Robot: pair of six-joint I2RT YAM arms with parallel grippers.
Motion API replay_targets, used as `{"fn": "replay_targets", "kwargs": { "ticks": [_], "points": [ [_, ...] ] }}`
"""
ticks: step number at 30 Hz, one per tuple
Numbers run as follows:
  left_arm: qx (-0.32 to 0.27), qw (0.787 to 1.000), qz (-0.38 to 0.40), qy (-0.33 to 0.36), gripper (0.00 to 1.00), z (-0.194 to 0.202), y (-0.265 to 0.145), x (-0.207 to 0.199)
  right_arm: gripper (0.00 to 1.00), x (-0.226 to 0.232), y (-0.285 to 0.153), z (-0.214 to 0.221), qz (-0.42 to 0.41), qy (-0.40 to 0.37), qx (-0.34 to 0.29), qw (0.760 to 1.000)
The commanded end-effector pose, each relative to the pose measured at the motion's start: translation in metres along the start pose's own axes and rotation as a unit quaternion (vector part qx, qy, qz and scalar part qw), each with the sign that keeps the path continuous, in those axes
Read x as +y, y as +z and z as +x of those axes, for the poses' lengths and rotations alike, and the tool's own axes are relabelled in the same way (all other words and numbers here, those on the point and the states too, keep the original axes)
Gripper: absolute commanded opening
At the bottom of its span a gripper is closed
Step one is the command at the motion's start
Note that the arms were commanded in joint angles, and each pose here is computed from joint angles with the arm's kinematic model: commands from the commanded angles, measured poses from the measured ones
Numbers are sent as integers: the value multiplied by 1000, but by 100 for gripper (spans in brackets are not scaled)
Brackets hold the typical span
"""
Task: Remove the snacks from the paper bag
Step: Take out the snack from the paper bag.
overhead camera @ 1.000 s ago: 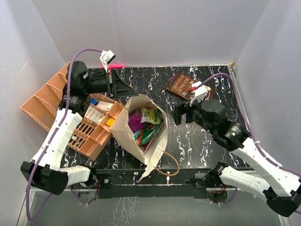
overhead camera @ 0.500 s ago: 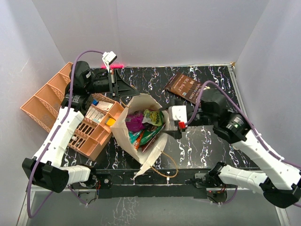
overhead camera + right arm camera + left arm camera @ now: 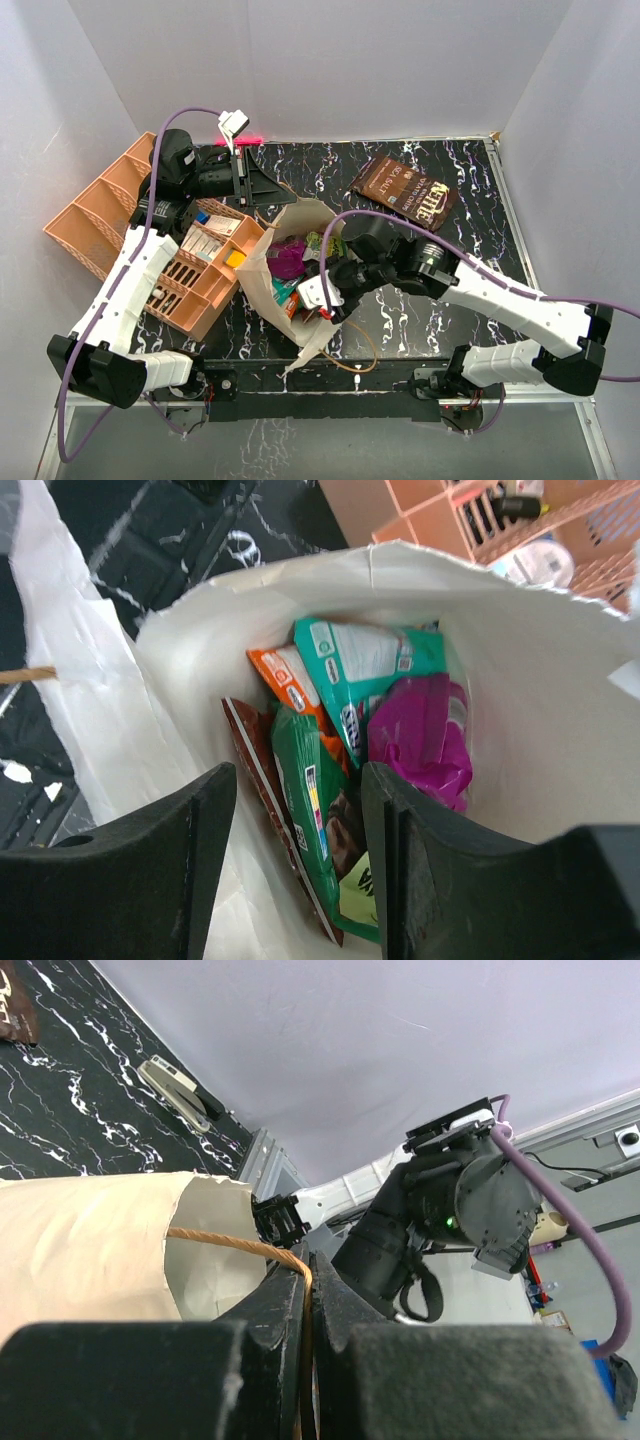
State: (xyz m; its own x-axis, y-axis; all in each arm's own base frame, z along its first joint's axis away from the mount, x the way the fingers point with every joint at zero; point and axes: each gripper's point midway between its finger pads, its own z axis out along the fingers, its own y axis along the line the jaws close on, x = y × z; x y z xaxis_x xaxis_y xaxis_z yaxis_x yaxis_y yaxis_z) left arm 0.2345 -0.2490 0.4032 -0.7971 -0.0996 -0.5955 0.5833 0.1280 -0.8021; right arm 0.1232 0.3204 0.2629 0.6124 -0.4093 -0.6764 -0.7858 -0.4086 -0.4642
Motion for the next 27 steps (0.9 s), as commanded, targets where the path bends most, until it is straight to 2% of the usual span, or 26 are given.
{"fn": "replay_targets", "kwargs": {
  "ticks": [1, 10, 16, 23, 27],
  "points": [
    [-12, 999, 20, 48, 0, -5, -7, -30, 52, -16, 0, 11, 18, -26, 59, 998],
    [-15, 998, 24, 53, 0, -6, -9, -37, 50, -18, 18, 42, 9, -22, 127, 992],
    [-14, 998, 28, 52, 0, -3, -10, -38, 33, -14, 36, 62, -11, -20, 153, 988],
    [-14, 998, 29, 52, 0, -1, -11, -38, 38, -15, 50, 76, -3, -25, 163, 986],
    [-10, 998, 29, 50, 0, 1, -11, -35, 36, -16, 54, 81, 1, -28, 165, 986]
  ]
}}
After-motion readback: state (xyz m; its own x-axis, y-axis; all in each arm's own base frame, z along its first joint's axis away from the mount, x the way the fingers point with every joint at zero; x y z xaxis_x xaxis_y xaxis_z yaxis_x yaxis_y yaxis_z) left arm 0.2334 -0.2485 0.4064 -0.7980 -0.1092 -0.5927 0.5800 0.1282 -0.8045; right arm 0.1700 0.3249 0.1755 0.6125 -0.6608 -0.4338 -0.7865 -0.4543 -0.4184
